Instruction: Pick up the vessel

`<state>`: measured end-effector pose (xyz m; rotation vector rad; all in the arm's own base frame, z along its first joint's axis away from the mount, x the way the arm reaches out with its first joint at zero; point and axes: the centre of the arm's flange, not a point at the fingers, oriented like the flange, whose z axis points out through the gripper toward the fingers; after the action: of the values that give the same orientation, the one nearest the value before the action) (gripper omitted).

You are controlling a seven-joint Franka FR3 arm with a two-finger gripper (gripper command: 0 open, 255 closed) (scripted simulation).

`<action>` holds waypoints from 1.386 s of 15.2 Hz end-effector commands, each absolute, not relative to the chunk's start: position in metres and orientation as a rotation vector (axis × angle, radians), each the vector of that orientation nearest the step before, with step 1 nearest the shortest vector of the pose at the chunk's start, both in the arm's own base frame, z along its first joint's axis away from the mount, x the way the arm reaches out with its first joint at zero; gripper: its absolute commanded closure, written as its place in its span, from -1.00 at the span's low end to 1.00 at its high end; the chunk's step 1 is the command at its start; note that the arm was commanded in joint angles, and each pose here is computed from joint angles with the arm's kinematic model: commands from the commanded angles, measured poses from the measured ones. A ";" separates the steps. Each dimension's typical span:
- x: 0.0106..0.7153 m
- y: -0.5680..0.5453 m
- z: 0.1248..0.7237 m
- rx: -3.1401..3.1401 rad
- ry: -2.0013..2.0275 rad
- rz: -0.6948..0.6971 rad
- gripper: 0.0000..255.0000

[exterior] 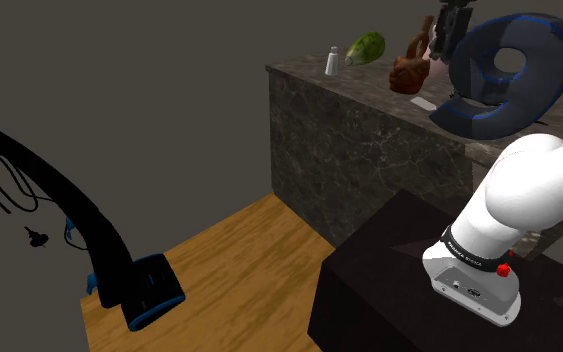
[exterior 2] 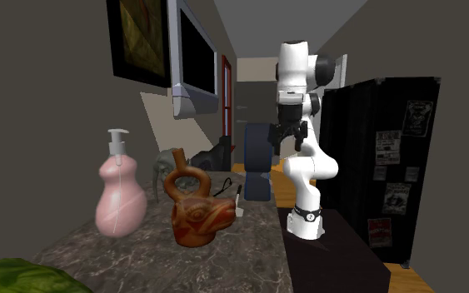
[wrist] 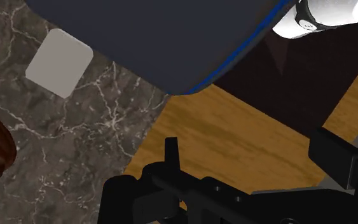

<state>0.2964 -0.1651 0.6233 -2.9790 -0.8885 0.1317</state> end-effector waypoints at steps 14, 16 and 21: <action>0.389 -0.321 0.627 -2.675 -1.685 0.289 -1.00; 0.407 -0.337 0.627 -2.618 -1.784 0.308 -1.00; 0.458 -0.372 0.628 -2.458 -2.023 0.356 -1.00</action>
<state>0.4459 -0.3694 0.6274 -2.5034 -1.9619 0.3475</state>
